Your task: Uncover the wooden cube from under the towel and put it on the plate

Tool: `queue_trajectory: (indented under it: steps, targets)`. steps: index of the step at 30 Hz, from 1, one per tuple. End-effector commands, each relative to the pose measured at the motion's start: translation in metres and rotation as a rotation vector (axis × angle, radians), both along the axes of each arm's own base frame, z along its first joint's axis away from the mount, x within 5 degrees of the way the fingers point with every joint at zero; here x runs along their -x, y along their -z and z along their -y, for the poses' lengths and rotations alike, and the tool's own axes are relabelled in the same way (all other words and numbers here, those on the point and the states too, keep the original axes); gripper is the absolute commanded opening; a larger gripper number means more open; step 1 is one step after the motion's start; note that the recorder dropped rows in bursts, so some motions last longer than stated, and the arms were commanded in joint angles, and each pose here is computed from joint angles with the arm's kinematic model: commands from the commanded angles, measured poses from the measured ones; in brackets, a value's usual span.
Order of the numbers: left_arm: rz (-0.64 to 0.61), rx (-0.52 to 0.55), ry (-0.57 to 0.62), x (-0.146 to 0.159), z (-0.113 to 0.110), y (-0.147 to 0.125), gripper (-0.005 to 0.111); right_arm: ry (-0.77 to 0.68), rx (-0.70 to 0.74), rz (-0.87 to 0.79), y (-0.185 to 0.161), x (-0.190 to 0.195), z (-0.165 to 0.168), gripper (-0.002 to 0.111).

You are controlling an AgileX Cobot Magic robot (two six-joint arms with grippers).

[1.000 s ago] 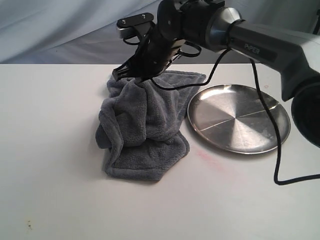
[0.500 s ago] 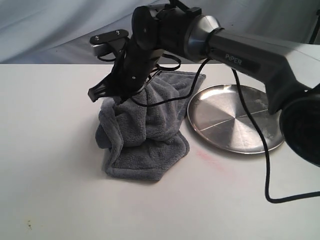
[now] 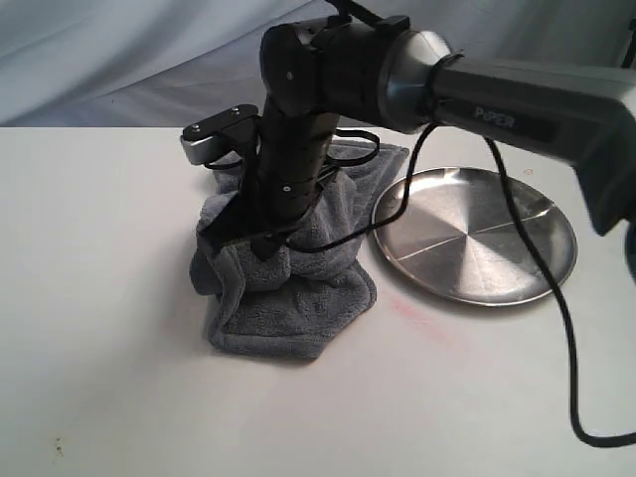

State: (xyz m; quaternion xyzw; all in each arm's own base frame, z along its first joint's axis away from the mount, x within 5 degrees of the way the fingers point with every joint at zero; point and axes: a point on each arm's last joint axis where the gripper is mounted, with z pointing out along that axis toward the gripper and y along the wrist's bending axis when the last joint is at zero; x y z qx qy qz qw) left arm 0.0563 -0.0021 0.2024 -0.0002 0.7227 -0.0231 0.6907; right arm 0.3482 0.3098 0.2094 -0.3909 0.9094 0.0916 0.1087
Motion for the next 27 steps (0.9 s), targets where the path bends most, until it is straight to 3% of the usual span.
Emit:
queue_trajectory:
  steps: [1,8,12,17,27]
  targets:
    - [-0.001,0.002,0.001,0.0,0.0,0.001,0.001,0.054,0.013,0.032,0.004,-0.004,0.034,0.0]
    - [-0.001,0.0,0.001,0.0,0.0,0.001,0.001,0.23,-0.004,0.046,0.01,-0.032,0.098,0.0]
    - [-0.001,0.0,0.001,0.0,0.0,0.001,0.001,0.341,-0.095,0.086,0.007,-0.052,0.12,0.0]
    - [-0.001,0.002,0.001,0.0,0.0,0.001,0.001,0.376,-0.182,0.219,0.002,-0.068,0.119,0.0]
    - [-0.001,0.002,0.001,0.0,0.0,0.001,0.001,0.37,-0.242,0.205,0.004,-0.104,0.092,0.0]
